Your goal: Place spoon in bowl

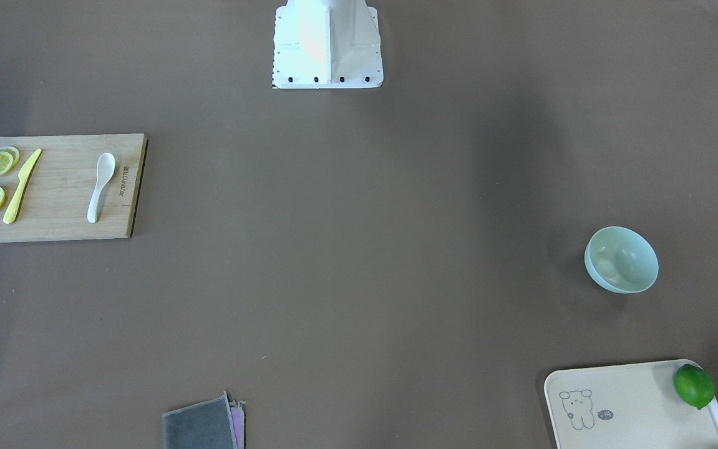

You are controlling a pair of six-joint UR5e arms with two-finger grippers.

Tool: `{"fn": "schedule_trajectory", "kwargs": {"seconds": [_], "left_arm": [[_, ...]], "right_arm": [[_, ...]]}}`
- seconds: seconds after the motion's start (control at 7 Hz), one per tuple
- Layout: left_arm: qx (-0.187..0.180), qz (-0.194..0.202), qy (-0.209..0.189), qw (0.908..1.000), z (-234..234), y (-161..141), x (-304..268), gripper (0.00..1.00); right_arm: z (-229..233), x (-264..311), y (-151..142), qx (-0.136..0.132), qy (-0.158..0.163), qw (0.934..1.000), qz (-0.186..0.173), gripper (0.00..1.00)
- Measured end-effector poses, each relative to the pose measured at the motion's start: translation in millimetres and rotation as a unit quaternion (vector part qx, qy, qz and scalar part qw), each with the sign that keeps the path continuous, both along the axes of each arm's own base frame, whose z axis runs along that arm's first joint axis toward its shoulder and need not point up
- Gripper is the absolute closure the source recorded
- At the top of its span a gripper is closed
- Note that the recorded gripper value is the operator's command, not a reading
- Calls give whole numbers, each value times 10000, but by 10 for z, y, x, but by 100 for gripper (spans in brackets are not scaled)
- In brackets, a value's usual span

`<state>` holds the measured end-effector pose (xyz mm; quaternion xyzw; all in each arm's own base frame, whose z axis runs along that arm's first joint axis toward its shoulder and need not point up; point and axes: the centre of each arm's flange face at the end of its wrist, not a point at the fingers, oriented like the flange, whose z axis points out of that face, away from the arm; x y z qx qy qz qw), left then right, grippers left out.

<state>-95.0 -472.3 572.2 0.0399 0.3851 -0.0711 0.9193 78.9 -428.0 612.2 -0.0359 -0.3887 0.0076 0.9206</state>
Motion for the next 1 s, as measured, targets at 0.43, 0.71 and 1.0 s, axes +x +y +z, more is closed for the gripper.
{"fn": "schedule_trajectory", "kwargs": {"seconds": [0.43,0.71,1.0], "left_arm": [[126,-5,-9,9999,10,1,0,2],[141,-2,-13,9999,21,-4,-1,2],[160,1,-15,9999,13,-12,-1,2]], "right_arm": [[32,-3,-3,-22,-7,10000,-9,0],[-9,-3,-26,28,-2,10000,-11,0],[-51,0,-77,75,2,10000,-12,0]]}}
